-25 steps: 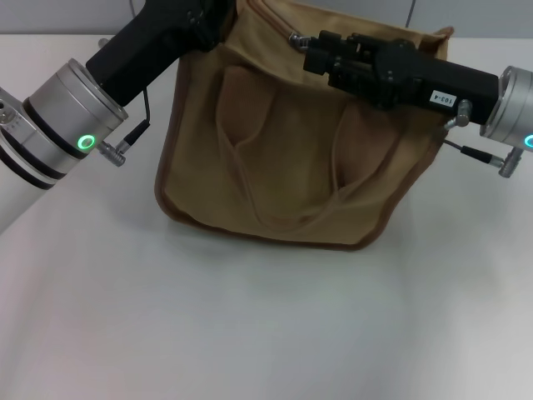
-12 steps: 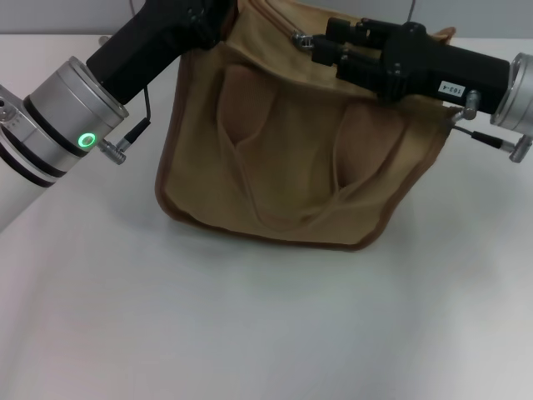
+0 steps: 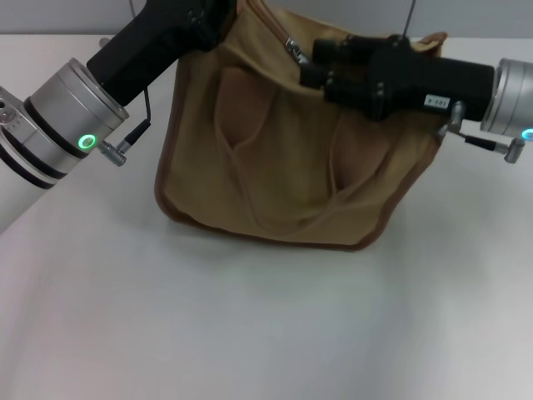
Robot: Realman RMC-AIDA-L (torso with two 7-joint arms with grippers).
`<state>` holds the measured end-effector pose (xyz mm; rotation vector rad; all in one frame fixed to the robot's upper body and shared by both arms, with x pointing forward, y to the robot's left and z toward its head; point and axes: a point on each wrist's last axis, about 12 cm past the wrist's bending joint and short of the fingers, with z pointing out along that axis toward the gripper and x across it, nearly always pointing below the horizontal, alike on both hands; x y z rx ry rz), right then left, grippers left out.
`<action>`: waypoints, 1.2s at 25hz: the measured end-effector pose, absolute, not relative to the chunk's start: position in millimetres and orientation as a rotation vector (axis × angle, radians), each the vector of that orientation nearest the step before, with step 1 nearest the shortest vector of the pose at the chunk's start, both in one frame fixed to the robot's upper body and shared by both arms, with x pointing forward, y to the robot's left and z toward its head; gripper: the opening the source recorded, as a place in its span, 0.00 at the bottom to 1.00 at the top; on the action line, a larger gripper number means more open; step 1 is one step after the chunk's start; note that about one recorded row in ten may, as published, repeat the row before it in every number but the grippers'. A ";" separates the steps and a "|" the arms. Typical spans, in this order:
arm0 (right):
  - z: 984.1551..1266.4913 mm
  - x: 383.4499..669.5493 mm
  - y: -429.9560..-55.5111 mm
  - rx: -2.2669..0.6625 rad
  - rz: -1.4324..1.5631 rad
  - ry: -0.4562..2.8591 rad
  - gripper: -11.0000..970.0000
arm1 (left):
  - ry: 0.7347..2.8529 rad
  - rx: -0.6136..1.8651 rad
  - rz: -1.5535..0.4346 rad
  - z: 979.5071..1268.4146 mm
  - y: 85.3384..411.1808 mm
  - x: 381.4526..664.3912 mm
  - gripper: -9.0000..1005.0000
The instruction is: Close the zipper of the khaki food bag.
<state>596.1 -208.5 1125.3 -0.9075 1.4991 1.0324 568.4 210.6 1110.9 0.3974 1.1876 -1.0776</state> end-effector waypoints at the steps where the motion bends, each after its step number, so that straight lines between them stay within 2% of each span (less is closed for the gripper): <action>1: 1124.8 594.7 -205.5 -0.926 1.046 1.498 0.46 | 1.189 0.396 -1.077 1110.6 210.8 568.2 0.03; 8: 1125.7 592.7 -203.3 -0.929 1.072 1.486 0.46 | 1.190 0.394 -1.076 1109.9 211.6 567.5 0.03; 19: 1124.4 594.2 -203.5 -0.895 1.070 1.498 0.30 | 1.191 0.393 -1.076 1109.8 211.7 567.4 0.03; 30: 1124.6 593.8 -191.7 -0.872 1.202 1.602 0.30 | 1.189 0.397 -1.077 1110.6 210.8 568.1 0.03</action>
